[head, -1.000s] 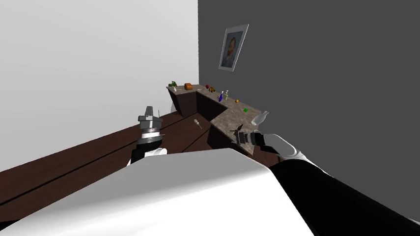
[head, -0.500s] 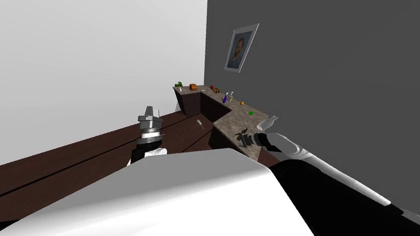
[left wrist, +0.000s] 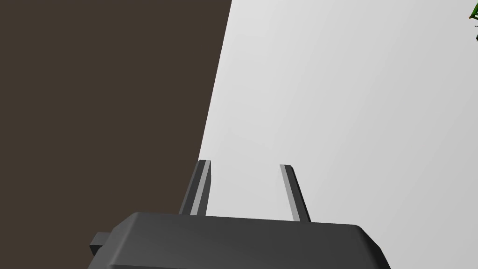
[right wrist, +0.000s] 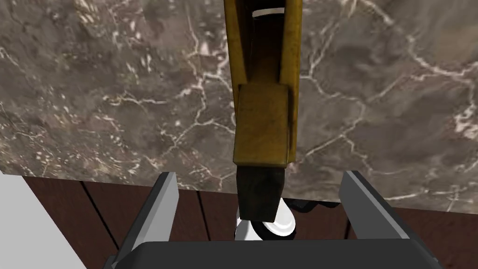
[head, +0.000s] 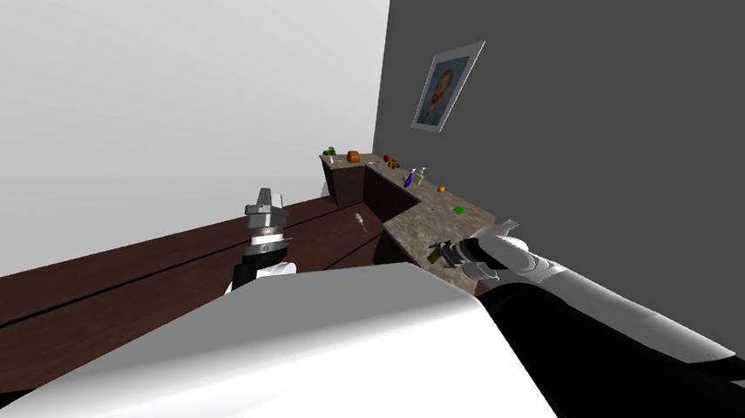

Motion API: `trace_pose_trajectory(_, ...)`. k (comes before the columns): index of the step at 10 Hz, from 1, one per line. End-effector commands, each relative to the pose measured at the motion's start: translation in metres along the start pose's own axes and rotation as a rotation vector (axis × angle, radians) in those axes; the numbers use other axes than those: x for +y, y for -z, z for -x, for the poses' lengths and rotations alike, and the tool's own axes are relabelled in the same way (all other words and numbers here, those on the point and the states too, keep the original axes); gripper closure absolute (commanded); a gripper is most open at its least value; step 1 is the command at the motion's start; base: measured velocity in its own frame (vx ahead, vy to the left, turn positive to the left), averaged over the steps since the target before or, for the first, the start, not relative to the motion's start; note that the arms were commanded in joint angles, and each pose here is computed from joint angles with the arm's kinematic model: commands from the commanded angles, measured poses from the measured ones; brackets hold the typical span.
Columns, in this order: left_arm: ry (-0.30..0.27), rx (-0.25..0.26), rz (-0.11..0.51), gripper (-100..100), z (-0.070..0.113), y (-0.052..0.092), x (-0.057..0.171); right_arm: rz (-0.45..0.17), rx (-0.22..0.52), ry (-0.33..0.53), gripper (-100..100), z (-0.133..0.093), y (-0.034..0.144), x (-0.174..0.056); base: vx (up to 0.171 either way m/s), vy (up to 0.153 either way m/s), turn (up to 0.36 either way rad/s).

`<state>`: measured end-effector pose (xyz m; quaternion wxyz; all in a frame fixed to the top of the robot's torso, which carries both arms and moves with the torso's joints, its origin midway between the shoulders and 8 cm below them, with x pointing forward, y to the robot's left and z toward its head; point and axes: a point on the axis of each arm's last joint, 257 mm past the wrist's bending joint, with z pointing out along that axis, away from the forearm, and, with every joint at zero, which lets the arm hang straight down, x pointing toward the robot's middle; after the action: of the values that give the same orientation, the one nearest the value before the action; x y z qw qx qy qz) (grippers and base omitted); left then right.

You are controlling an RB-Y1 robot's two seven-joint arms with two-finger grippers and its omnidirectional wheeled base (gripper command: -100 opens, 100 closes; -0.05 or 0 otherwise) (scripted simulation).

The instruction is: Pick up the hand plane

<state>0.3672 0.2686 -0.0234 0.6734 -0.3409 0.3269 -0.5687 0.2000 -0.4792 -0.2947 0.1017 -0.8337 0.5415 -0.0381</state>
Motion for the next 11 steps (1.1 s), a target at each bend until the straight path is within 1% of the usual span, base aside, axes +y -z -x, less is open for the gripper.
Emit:
trace_pose_trajectory(1, 0.0, 0.0, 0.0, 0, 0.0, 0.0, 0.0, 0.068, 0.032, 0.025, -100, -0.013, 0.005, 0.019, 0.062, -0.038, 0.153)
trace_pose_trajectory(2, 0.0, 0.0, 0.0, 0, 0.0, 0.0, 0.0, 0.124, 0.056, 0.041, -100, -0.025, 0.009, 0.035, 0.071, -0.035, 0.163)
trace_pose_trajectory(3, 0.0, 0.0, 0.0, 0, 0.0, 0.0, 0.0, 0.148, 0.066, 0.048, -100, -0.03, 0.011, 0.042, 0.063, -0.032, 0.114)
trace_pose_trajectory(4, 0.0, 0.0, 0.0, 0, 0.0, 0.0, 0.0, 0.127, 0.058, 0.041, -100, -0.027, 0.008, 0.035, 0.024, -0.015, 0.018)
trace_pose_trajectory(5, 0.0, 0.0, 0.0, 0, 0.0, 0.0, 0.0, 0.131, 0.059, 0.043, 0, -0.028, 0.008, 0.036, 0.006, -0.003, -0.001)
trace_pose_trajectory(6, 0.0, 0.0, 0.0, 0, 0.0, 0.0, 0.0, 0.127, 0.063, 0.033, -100, -0.028, -0.001, 0.045, 0.005, 0.004, 0.08)
trace_pose_trajectory(8, 0.0, 0.0, 0.0, 0, 0.0, 0.0, 0.0, 0.123, 0.067, 0.024, -100, -0.028, -0.011, 0.055, 0.001, 0.007, 0.069)
trace_pose_trajectory(9, 0.0, 0.0, 0.0, 0, 0.0, 0.0, 0.0, 0.125, 0.065, 0.027, -100, -0.028, -0.006, 0.051, 0.0, 0.0, 0.0)
trace_pose_trajectory(10, 0.0, 0.0, 0.0, 0, 0.0, 0.0, 0.0, 0.124, 0.066, 0.027, 100, -0.028, -0.007, 0.052, 0.0, 0.0, 0.0)
trace_pose_trajectory(11, 0.0, 0.0, 0.0, 0, 0.0, 0.0, 0.0, 0.124, 0.066, 0.027, 100, -0.028, -0.007, 0.051, -0.004, -0.003, -0.018)
